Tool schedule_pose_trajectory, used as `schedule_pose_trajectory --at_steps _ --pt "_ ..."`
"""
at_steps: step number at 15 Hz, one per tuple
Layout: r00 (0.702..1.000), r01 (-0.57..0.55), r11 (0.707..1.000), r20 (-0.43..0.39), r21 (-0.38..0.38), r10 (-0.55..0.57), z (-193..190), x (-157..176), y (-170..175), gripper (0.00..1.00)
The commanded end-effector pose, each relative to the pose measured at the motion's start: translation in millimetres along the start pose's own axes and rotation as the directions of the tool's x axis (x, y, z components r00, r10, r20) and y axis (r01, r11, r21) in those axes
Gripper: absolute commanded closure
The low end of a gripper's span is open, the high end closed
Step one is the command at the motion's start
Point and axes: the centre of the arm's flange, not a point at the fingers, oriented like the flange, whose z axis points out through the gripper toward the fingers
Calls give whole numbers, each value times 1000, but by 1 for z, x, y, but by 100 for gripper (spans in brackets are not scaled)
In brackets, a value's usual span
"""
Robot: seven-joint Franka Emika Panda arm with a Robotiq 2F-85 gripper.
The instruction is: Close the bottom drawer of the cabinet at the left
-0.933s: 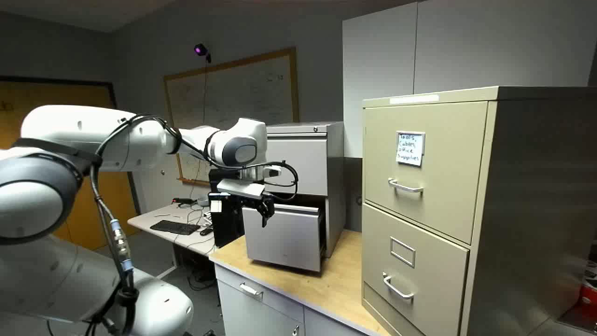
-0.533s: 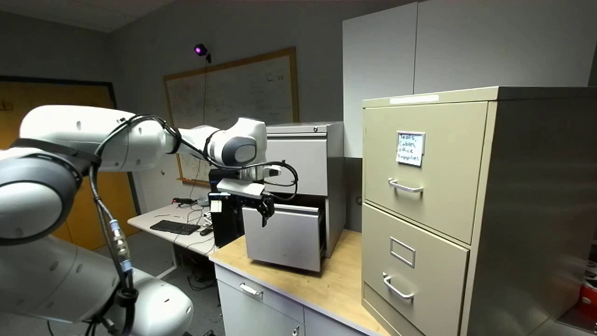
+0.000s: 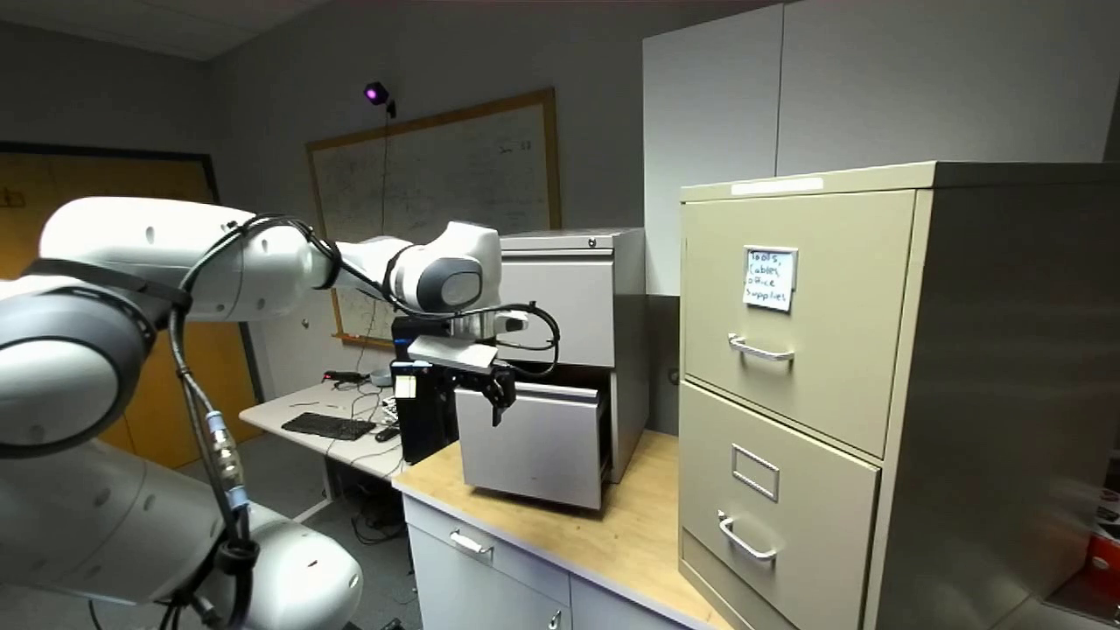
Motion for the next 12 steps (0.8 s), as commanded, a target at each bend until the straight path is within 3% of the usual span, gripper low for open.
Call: schedule_pose_trajectory --at_steps 1,2,3,4,5,8,9,10,12 --pt "999 -26 1000 -36 -2 26 3 10 0 0" --pt "998 -37 999 -48 4 37 5 15 1 0" --pt "997 -47 999 -64 4 47 8 20 2 25" --pt "995 -58 998 -77 6 58 12 25 4 25" --pt "994 -67 998 -87 11 68 17 31 6 9" --pt "985 -109 993 -128 33 113 36 54 12 0" --pt "981 -126 991 -145 44 131 42 64 13 28" --pt "975 -141 988 -163 56 148 47 74 14 29" --pt "960 -179 980 -206 83 193 60 96 14 44"
